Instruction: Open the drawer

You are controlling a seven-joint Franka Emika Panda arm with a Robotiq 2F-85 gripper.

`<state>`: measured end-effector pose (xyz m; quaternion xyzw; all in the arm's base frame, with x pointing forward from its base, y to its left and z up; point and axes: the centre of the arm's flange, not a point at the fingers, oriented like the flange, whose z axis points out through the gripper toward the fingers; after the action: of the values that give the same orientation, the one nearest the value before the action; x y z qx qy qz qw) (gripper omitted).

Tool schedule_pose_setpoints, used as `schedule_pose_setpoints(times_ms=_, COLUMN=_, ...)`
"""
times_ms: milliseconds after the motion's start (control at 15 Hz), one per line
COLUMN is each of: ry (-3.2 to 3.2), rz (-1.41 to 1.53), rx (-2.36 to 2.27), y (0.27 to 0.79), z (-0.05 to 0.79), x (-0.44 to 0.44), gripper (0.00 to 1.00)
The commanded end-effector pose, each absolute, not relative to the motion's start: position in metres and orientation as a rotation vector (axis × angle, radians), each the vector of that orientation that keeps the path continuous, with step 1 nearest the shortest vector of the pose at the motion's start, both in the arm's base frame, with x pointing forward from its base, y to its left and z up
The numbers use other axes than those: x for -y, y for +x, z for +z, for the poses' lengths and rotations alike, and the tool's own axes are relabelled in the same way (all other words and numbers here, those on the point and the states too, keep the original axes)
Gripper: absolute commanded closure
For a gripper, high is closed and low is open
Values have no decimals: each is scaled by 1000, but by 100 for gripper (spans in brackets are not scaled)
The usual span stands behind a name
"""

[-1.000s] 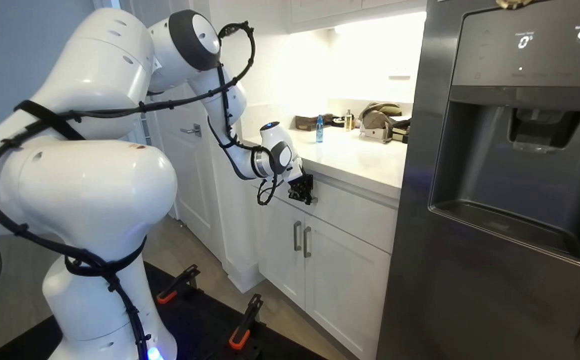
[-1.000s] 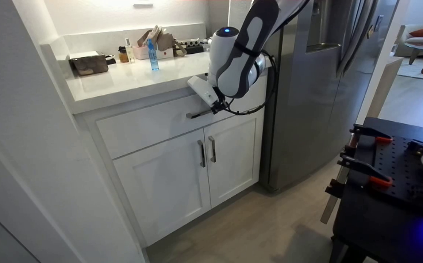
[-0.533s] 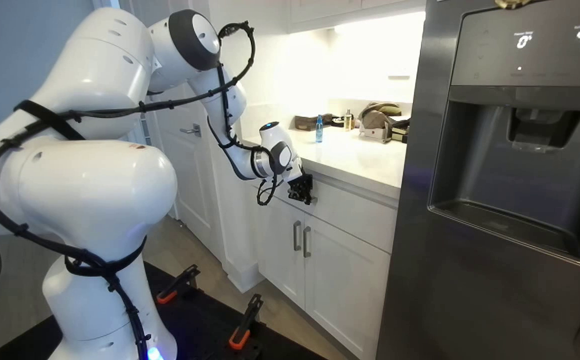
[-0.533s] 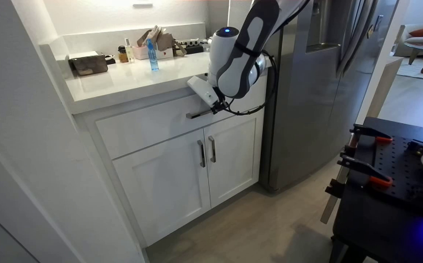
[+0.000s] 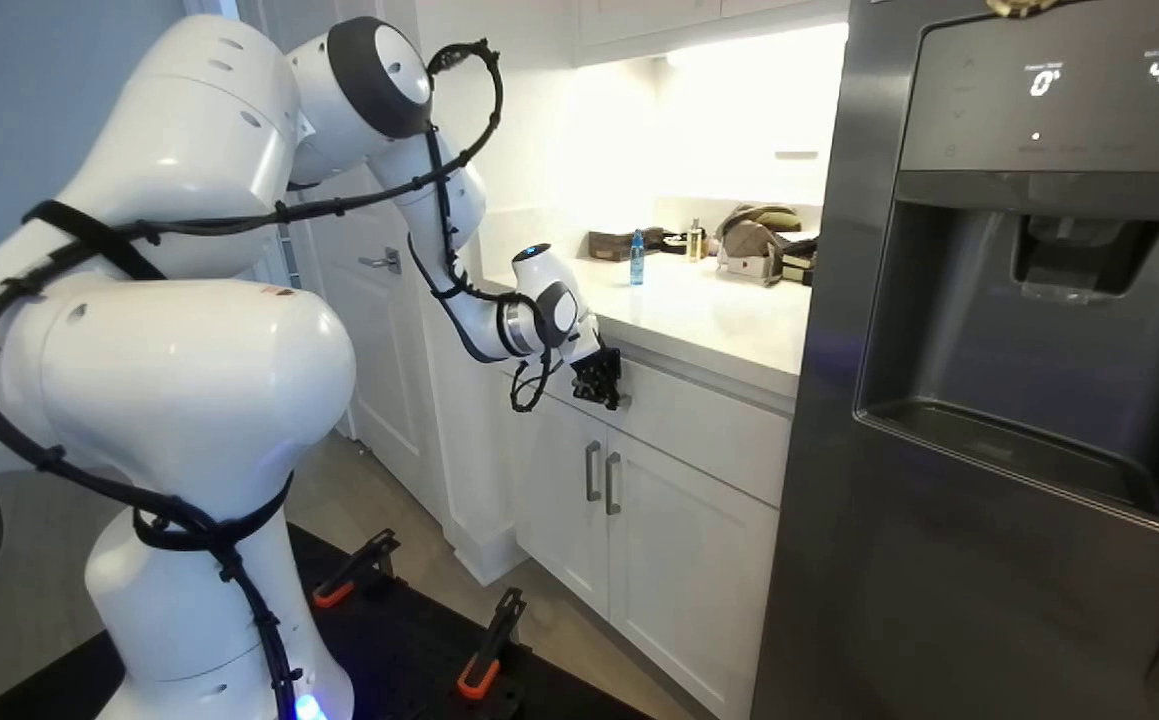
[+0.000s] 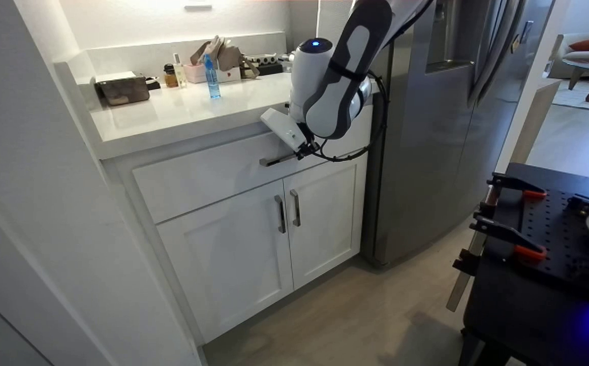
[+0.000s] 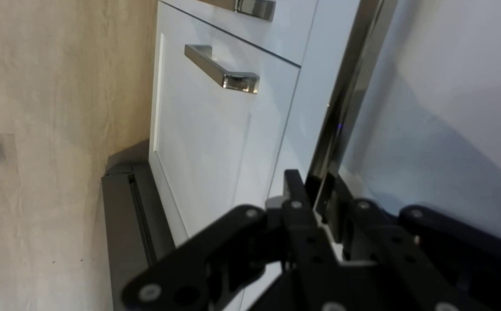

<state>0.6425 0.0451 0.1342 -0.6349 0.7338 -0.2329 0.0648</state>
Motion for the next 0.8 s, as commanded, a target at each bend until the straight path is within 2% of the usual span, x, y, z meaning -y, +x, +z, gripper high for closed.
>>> schedule_pose_setpoints(times_ms=0, ry=-2001, rz=-688, rx=-2077, y=610, z=169, x=-106, gripper=95)
schedule_pose_setpoints(times_ms=733, ry=-1976, rz=-724, rx=-2080, y=565, z=166, x=-129, gripper=95)
